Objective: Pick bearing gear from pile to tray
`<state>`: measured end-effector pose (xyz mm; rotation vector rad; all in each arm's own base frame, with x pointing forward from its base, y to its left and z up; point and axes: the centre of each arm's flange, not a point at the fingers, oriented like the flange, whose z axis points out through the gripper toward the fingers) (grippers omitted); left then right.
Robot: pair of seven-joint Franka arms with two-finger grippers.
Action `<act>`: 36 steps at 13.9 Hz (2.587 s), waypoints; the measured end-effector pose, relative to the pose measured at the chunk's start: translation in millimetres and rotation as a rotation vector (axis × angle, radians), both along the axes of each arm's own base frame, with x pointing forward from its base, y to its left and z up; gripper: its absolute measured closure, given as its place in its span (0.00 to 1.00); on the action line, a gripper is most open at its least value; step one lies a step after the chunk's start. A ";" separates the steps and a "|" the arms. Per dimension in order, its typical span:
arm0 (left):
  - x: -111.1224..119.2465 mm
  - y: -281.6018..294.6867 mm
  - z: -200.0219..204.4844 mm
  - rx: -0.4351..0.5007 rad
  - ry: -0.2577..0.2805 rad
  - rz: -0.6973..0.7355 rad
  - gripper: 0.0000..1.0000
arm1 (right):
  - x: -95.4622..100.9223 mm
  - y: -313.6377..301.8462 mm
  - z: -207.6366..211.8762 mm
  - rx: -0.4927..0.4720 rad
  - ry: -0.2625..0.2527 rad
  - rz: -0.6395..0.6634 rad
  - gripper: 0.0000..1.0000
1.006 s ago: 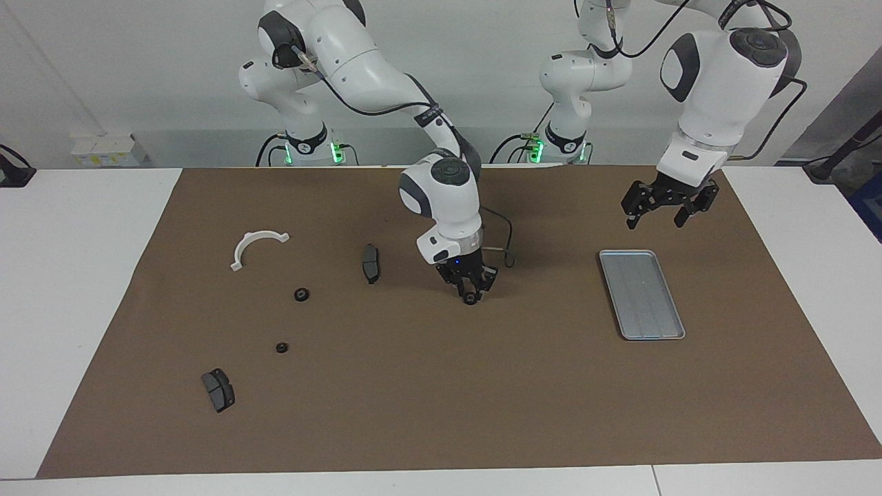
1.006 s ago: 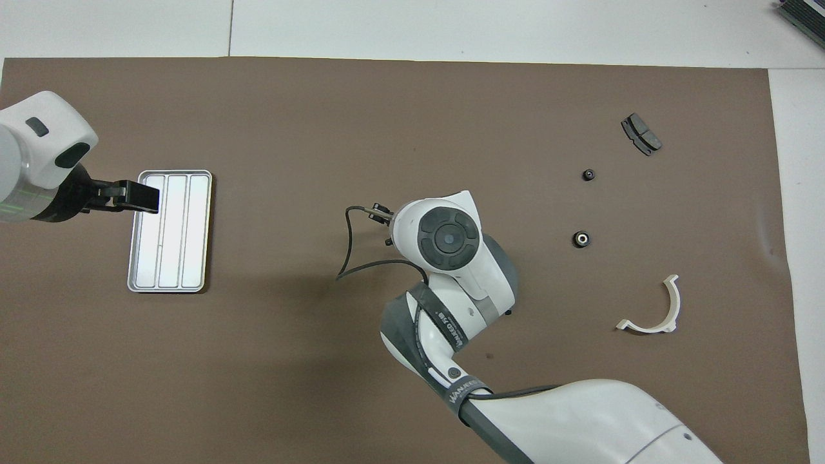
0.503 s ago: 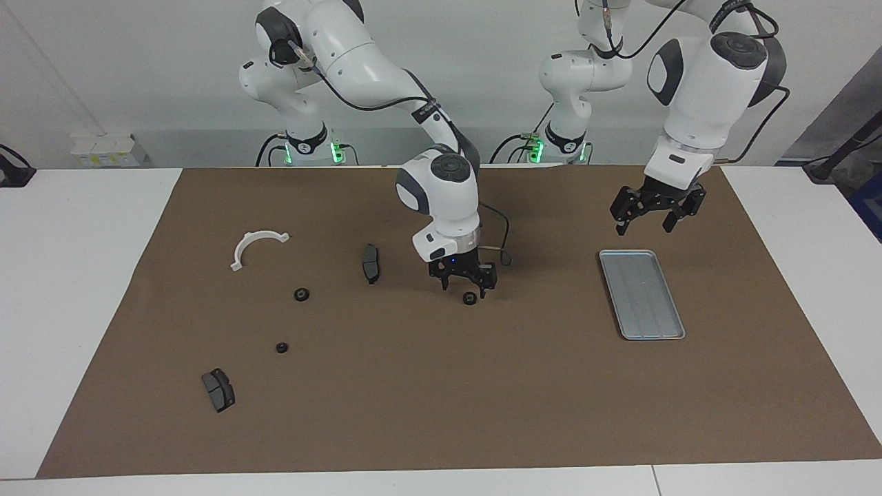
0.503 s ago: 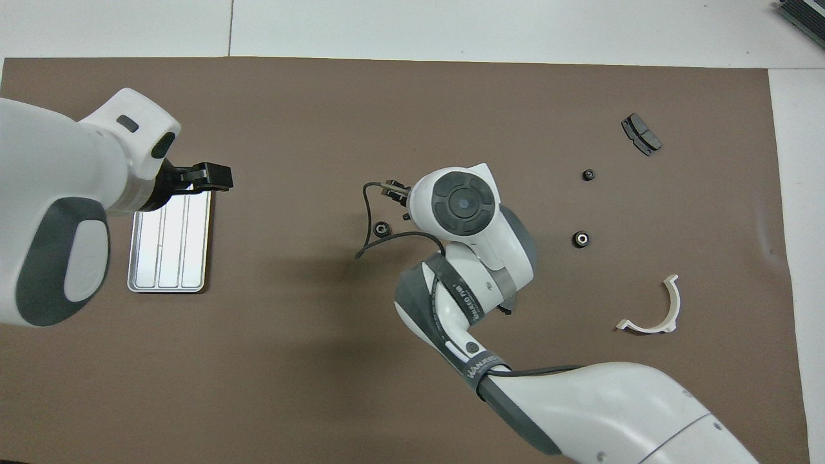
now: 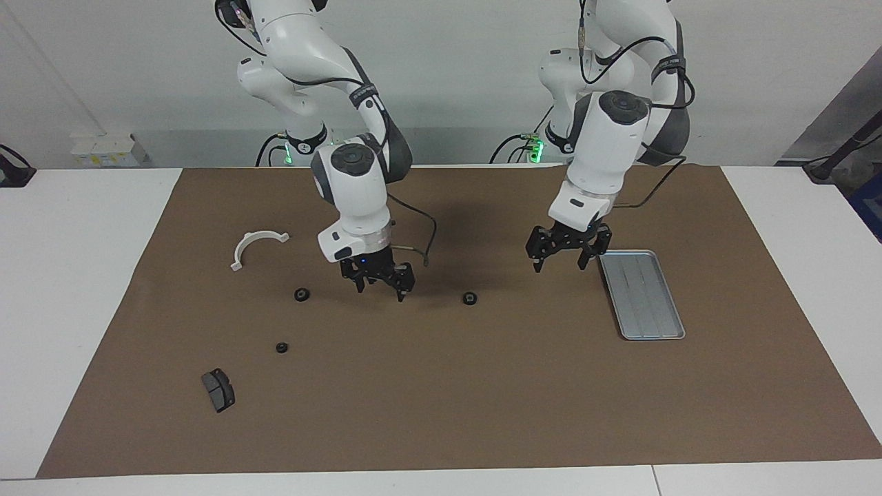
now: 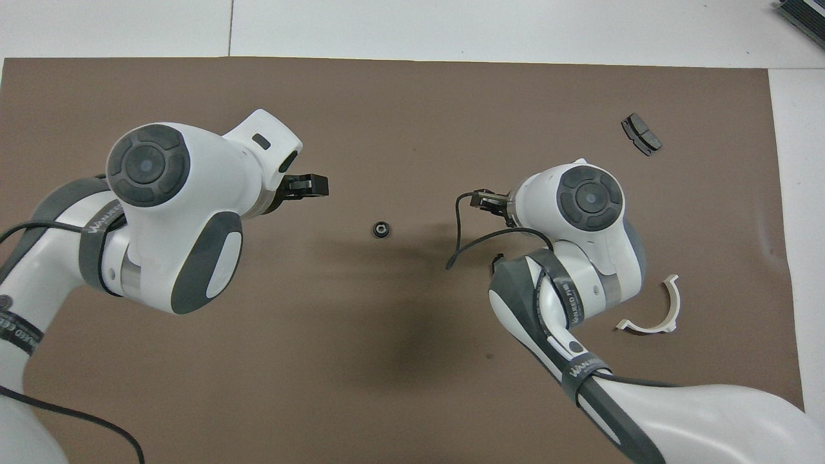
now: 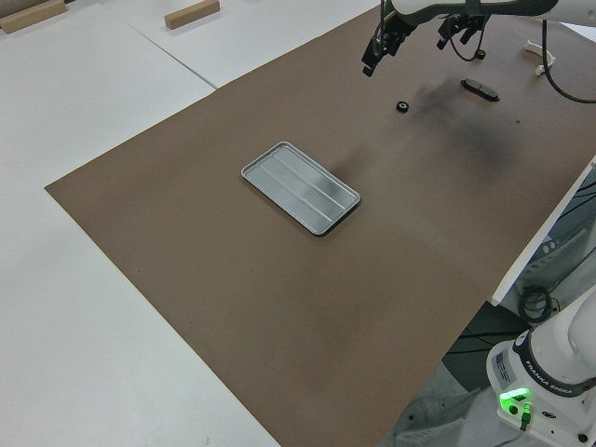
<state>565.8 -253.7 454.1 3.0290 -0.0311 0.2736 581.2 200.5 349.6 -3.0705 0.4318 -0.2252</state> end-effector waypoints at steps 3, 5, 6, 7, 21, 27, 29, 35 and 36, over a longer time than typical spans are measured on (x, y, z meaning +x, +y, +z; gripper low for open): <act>-11.0 -51.0 -36.5 -0.013 0.025 -0.012 0.00 | -5.0 -62.5 -16.4 -0.035 0.045 0.073 0.00; -16.0 -77.8 -61.4 -0.021 0.035 -0.026 0.00 | -6.6 -96.9 -25.0 -0.049 0.068 0.118 0.00; -17.9 -86.8 -71.0 -0.023 0.039 -0.034 0.00 | -8.9 -108.0 -28.8 -0.053 0.079 0.131 0.00; -18.7 -93.7 -79.8 -0.025 0.039 -0.042 0.00 | -11.3 -116.5 -32.5 -0.057 0.089 0.148 0.00; -20.1 -117.1 -138.5 0.027 0.013 -0.129 0.00 | -27.0 -133.2 -57.2 -0.059 0.099 0.199 0.66; -21.0 -121.0 -142.6 0.038 -0.005 -0.153 0.00 | -23.1 -132.7 -52.0 -0.056 0.083 0.193 0.66; -22.0 -122.2 -145.6 0.041 -0.002 -0.157 0.03 | -15.0 -129.6 -38.8 -0.050 0.053 0.184 0.66; -28.8 -128.1 -154.3 0.048 0.011 -0.172 0.18 | 3.0 -105.0 -3.3 -0.003 0.002 0.147 0.66; -30.6 -128.1 -156.8 0.050 0.016 -0.174 0.18 | 4.0 -104.1 -1.5 -0.001 -0.001 0.139 0.66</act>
